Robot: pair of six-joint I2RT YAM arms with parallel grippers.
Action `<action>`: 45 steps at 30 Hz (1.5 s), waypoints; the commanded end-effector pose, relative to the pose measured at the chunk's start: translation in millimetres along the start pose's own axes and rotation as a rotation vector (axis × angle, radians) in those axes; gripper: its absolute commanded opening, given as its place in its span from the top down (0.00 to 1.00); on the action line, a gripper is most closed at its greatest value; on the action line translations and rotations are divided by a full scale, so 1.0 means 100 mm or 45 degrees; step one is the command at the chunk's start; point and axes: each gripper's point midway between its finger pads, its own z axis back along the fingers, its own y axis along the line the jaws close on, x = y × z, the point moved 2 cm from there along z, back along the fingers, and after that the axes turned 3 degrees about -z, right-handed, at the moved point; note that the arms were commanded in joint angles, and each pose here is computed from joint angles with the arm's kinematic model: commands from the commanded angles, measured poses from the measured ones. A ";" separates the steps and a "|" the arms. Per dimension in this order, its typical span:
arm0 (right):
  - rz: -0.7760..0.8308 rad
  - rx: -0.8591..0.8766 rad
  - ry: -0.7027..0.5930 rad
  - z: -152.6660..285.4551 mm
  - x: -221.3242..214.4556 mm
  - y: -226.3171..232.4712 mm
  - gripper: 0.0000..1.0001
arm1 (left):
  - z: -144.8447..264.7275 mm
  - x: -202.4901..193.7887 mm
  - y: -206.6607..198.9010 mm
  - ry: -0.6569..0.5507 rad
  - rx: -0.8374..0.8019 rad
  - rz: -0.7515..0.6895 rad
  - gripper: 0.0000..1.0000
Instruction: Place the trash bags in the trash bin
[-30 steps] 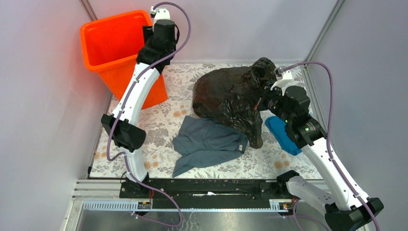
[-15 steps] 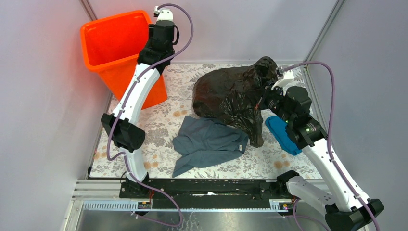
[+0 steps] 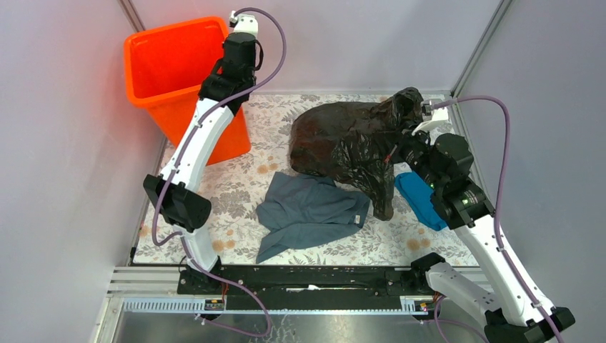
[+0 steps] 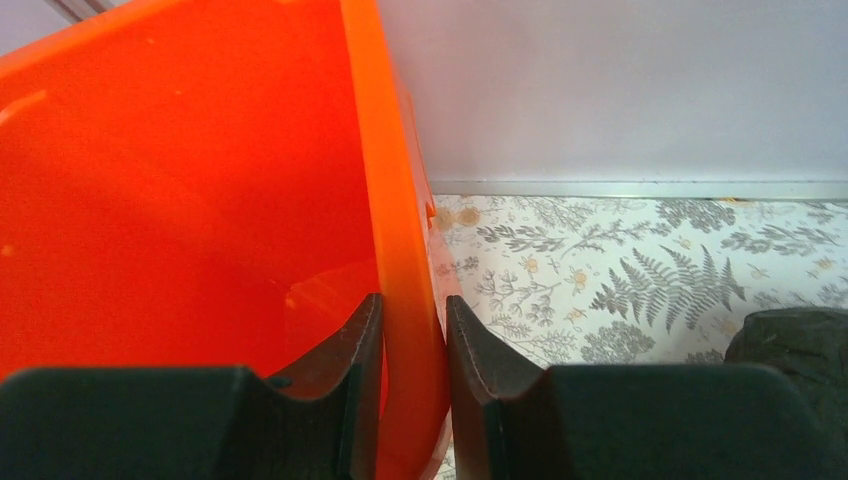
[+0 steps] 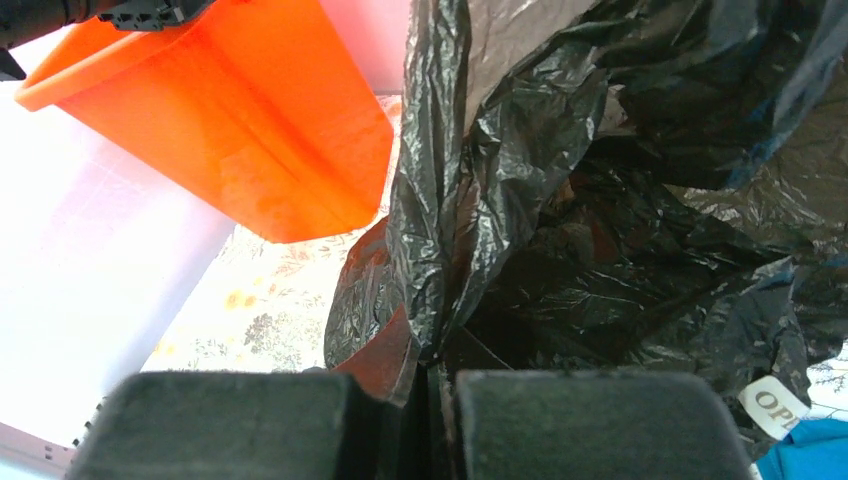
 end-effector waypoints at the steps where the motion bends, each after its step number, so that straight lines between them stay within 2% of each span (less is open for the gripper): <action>1: 0.026 0.021 -0.139 0.12 0.33 0.12 1.00 | 0.34 0.28 -0.11 -0.108 -0.208 0.093 1.00; 7: 0.042 -0.006 -0.204 0.24 0.47 0.12 1.00 | 0.59 0.32 -0.45 -0.147 -0.496 0.203 1.00; 16: 0.158 -0.142 -0.399 0.56 0.99 0.10 0.99 | 1.17 0.35 -1.06 -0.203 -0.832 0.264 1.00; 25: 0.186 -0.244 -0.581 0.92 1.35 0.09 1.00 | 1.65 0.35 -1.59 -0.207 -0.999 0.271 1.00; 35: 0.236 -0.315 -0.677 1.06 1.64 0.10 1.00 | 1.92 0.32 -1.79 -0.203 -1.099 0.245 1.00; 36: 0.243 -0.324 -0.683 1.06 1.66 0.10 1.00 | 1.93 0.34 -1.78 -0.203 -1.095 0.244 0.98; 37: 0.254 -0.334 -0.681 1.05 1.68 0.09 1.00 | 1.94 0.37 -1.74 -0.209 -1.089 0.247 0.89; 38: 0.262 -0.347 -0.682 1.04 1.70 0.09 1.00 | 1.96 0.40 -1.72 -0.215 -1.089 0.249 0.75; 39: 0.272 -0.356 -0.678 1.02 1.73 0.09 1.00 | 1.99 0.43 -1.69 -0.223 -1.090 0.254 0.55; 40: 0.284 -0.362 -0.676 1.00 1.75 0.09 1.00 | 2.02 0.46 -1.65 -0.234 -1.096 0.260 0.41; 45: 0.344 -0.359 -0.736 0.93 2.04 0.20 1.00 | 2.30 0.64 -1.39 -0.322 -1.157 0.290 0.19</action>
